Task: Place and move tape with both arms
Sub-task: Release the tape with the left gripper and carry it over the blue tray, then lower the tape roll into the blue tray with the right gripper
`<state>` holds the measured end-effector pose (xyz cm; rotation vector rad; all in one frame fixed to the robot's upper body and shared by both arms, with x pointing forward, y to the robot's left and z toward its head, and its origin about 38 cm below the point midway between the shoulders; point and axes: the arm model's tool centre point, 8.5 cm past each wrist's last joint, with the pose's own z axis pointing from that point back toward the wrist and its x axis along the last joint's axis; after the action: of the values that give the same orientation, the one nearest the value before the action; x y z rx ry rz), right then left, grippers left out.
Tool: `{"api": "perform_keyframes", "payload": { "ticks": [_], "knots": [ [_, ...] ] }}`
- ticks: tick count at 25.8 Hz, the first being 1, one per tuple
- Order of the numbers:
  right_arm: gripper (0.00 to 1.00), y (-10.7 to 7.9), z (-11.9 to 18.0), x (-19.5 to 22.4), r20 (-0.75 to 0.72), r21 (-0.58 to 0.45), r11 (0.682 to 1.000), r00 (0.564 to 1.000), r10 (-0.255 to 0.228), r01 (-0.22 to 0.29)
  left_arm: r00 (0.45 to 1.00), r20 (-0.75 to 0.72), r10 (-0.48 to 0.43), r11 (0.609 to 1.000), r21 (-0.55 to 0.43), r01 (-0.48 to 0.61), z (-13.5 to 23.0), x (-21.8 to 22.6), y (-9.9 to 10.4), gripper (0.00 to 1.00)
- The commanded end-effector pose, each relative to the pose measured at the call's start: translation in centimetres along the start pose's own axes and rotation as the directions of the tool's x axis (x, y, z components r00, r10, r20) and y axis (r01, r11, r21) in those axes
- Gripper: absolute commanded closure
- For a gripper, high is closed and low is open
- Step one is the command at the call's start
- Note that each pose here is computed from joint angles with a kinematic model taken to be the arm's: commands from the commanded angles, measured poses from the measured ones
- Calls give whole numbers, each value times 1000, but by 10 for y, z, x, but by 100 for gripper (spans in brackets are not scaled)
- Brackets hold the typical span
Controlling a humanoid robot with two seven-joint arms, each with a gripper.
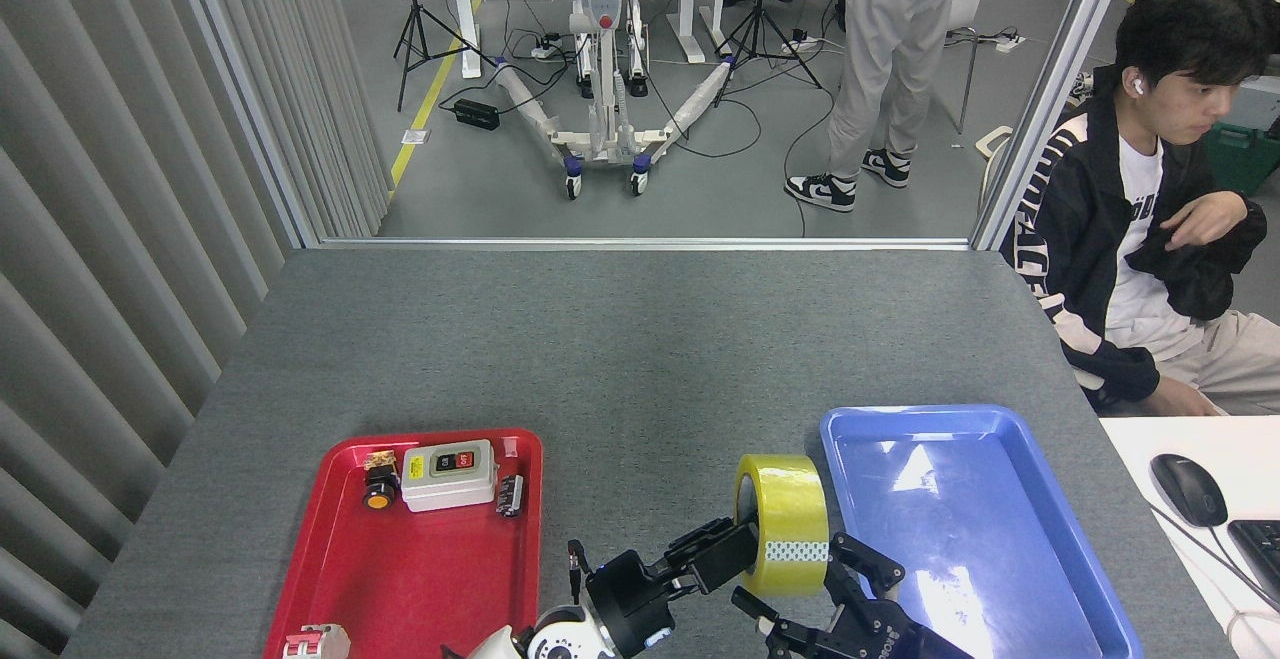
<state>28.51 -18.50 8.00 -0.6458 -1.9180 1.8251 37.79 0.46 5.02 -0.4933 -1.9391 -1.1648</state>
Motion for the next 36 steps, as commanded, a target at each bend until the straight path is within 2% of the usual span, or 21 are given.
{"api": "perform_keyframes", "payload": {
  "ticks": [1,2,4,6,7,12,15,18,21,23,25,27,28,29,30,31,32,34,36],
  "knots": [
    [94,1,5,5,58,18,1000,998,2,-3,1000,-8,1,1000,21,-1,1,-1,2,55],
    [99,1,8,3,55,25,1000,998,5,-7,1000,-9,0,1000,22,0,1,-1,3,45],
    [100,4,14,3,50,38,999,999,2,-4,1000,-10,1,1000,26,0,2,-2,3,25],
    [100,6,17,4,48,46,999,999,-1,-1,1000,-13,1,1000,28,0,3,-3,4,9],
    [100,7,18,4,47,50,999,999,-4,2,1000,-14,3,1000,30,-3,3,-3,4,6],
    [100,8,31,-1,26,72,997,1000,6,-8,1000,-17,6,999,53,-5,6,-4,10,6],
    [100,8,42,-10,-10,85,996,1000,15,-14,999,-37,-1,994,106,5,16,-9,24,6],
    [100,8,56,-23,-76,103,995,997,25,-17,997,-75,-20,975,217,36,35,-18,51,1],
    [100,9,70,-41,-164,122,992,986,42,-22,992,-112,-56,955,284,86,57,-24,77,1],
    [100,17,79,-57,-273,189,982,960,58,-6,985,-141,-98,941,309,138,80,-25,97,1],
    [100,29,91,-75,-401,276,960,913,79,38,971,-200,-127,926,327,189,104,-24,114,1],
    [100,37,102,-95,-516,348,932,851,99,103,912,-400,-85,918,324,227,135,-31,118,1],
    [100,35,108,-109,-561,376,918,820,114,129,864,-497,-78,908,323,268,150,-30,125,1],
    [100,31,112,-121,-597,390,909,792,130,145,797,-593,-113,890,296,347,167,-27,132,1],
    [100,27,115,-131,-626,397,904,768,138,161,710,-676,-196,859,231,457,187,-19,144,1],
    [100,23,118,-139,-654,402,898,742,146,178,636,-714,-292,819,157,552,200,-5,154,1],
    [100,16,120,-149,-679,410,892,717,158,192,581,-734,-351,791,99,603,210,4,153,1],
    [100,8,123,-165,-711,435,865,685,159,251,516,-745,-423,753,28,658,216,16,145,1],
    [100,10,119,-169,-713,448,840,690,128,306,444,-761,-473,707,-27,707,227,19,151,1]
  ]
}}
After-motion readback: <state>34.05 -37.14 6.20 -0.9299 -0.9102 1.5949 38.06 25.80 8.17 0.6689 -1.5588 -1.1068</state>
